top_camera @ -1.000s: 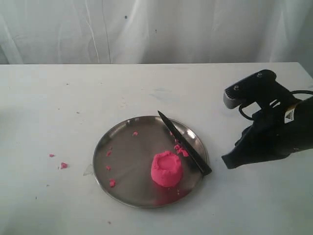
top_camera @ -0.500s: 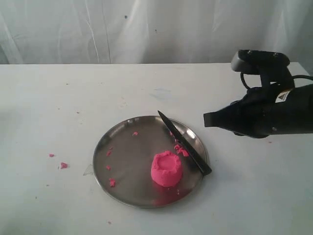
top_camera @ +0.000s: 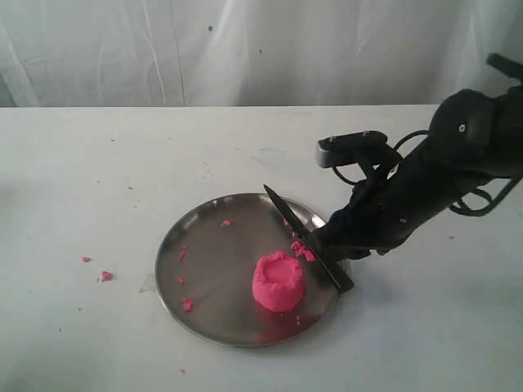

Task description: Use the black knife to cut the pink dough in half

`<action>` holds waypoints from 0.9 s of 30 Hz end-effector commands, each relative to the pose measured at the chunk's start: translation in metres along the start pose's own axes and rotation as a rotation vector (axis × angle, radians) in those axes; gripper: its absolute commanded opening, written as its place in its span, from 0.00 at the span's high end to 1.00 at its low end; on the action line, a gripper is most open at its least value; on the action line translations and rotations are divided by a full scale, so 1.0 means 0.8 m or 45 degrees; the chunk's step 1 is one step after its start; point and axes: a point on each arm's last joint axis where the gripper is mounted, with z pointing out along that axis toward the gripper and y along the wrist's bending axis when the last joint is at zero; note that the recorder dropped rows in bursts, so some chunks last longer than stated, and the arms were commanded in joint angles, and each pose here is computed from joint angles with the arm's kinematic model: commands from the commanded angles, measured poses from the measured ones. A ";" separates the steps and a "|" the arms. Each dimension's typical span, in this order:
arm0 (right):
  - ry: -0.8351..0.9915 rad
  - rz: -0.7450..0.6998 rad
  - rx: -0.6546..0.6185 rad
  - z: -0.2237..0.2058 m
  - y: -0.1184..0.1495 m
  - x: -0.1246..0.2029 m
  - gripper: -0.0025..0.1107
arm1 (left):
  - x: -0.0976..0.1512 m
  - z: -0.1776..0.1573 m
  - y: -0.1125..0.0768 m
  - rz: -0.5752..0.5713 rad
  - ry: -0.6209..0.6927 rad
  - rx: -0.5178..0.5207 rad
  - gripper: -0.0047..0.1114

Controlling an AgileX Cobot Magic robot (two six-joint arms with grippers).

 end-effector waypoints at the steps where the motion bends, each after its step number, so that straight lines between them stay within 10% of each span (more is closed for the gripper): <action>1: 0.022 -0.006 0.006 0.021 -0.005 -0.002 0.58 | 0.000 0.000 0.000 -0.017 -0.001 0.000 0.96; 19: 0.043 -0.125 -0.003 0.073 0.001 -0.005 0.60 | 0.000 0.000 0.000 -0.017 -0.001 0.000 0.96; 27: 0.029 -0.177 -0.007 0.056 0.004 -0.017 0.91 | 0.000 0.000 0.000 -0.017 -0.001 0.000 0.96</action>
